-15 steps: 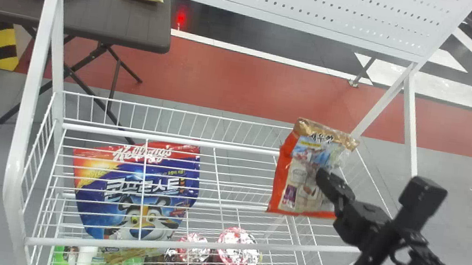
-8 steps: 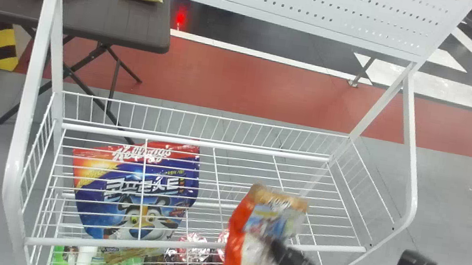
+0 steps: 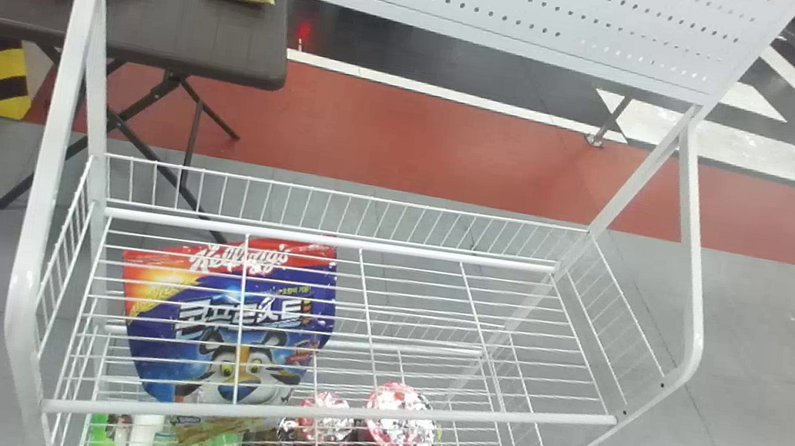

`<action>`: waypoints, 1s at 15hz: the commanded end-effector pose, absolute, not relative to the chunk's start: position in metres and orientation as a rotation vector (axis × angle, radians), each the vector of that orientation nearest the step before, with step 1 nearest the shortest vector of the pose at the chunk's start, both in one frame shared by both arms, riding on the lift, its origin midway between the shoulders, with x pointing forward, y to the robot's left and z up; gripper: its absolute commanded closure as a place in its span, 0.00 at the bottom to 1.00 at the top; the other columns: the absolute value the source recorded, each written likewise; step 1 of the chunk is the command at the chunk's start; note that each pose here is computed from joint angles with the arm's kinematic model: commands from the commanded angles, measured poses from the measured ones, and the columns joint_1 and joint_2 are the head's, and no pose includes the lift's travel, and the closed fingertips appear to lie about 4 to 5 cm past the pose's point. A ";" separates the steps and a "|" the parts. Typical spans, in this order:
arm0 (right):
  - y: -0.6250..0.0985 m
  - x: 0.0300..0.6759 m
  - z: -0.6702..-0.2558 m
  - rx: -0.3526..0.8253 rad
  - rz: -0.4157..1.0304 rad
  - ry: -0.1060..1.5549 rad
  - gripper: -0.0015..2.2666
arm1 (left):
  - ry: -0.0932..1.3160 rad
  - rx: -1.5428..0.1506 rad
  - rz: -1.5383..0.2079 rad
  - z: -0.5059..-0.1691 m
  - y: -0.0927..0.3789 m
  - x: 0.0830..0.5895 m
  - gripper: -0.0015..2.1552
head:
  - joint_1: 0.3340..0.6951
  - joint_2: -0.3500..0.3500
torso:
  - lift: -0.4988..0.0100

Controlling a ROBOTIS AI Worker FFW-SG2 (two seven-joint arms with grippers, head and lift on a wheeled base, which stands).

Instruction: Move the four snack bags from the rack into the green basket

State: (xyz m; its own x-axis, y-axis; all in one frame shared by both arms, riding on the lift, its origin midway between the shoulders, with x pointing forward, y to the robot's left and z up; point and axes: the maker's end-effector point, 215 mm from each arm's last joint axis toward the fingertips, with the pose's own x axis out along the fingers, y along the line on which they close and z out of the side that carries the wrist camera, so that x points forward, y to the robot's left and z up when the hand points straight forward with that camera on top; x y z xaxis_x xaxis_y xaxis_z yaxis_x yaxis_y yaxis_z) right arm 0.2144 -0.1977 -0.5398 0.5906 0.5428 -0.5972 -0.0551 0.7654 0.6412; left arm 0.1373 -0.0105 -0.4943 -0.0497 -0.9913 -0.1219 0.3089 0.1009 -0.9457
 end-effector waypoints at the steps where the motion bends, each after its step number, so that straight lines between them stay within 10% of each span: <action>1: -0.169 0.196 -0.563 0.644 0.405 0.929 0.97 | 1.078 -0.868 -1.308 -0.495 -0.011 0.136 0.86 | 1.00 0.00 | 0.98; 12: -0.151 0.140 -0.623 0.450 0.430 1.080 0.96 | 1.071 -0.869 -1.307 -0.496 -0.011 0.136 0.86 | 1.00 0.00 | 0.98; 14: -0.160 0.143 -0.616 0.467 0.412 1.057 0.60 | 1.069 -0.868 -1.309 -0.496 -0.012 0.136 0.86 | 1.00 0.00 | 0.98; 15: -0.163 0.146 -0.611 0.468 0.409 1.039 0.10 | 1.069 -0.868 -1.309 -0.496 -0.012 0.136 0.86 | 1.00 0.00 | 0.98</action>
State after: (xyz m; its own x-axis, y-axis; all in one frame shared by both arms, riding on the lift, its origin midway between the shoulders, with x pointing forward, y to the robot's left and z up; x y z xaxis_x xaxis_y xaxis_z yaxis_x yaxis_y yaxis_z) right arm 0.1419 -0.1580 -0.6176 0.4270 0.5358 -0.7284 -0.1008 0.8287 0.5505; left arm 0.1359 -0.0120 -0.4955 -0.0462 -0.9921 -0.1162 0.3120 0.0962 -0.9452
